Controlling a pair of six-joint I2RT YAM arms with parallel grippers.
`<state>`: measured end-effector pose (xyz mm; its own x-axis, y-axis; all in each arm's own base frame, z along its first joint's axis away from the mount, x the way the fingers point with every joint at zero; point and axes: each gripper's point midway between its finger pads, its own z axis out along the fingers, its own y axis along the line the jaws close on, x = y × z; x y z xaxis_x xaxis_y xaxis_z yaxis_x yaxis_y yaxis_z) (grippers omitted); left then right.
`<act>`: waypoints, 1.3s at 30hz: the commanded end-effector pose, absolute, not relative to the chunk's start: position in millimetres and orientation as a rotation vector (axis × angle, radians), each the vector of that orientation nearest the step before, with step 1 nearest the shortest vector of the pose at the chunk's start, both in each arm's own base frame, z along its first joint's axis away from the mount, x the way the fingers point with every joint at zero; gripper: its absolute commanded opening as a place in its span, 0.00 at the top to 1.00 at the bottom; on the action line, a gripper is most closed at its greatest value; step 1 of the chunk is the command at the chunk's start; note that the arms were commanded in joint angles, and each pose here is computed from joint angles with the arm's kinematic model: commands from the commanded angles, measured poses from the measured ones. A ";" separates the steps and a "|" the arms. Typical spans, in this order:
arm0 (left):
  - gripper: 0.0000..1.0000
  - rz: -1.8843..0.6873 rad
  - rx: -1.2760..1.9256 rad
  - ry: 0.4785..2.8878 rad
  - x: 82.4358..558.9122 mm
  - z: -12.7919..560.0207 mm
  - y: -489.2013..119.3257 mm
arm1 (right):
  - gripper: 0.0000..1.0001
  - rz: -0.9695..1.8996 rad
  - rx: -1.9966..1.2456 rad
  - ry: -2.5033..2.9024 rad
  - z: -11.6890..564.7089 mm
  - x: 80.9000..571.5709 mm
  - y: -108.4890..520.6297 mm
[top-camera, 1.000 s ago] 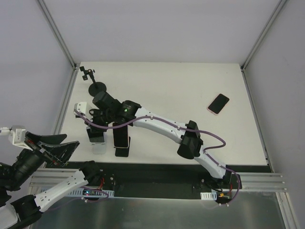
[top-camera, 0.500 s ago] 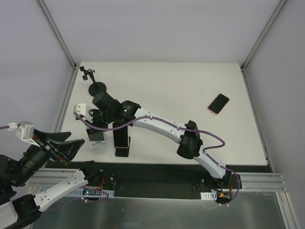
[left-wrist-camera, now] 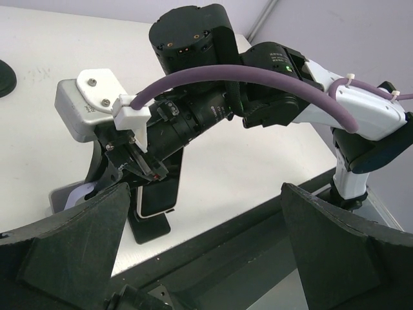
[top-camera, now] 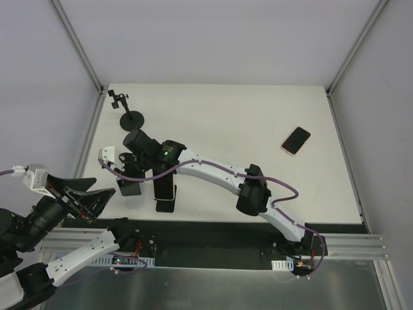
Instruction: Place the phone on the phone stand
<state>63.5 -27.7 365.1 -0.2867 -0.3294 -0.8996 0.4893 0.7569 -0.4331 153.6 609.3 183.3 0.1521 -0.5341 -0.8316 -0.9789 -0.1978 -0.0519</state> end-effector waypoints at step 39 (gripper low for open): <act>0.01 -0.683 -0.043 1.823 96.8 351.8 -38.0 | 0.03 1.103 -1.053 1.628 384.2 185.9 532.4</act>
<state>82.6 -25.8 356.0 -0.3159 -0.3573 -0.8789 0.3670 0.8083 -0.4605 192.4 588.8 289.3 -0.2000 -0.3236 -0.9248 -0.9734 0.1730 0.1500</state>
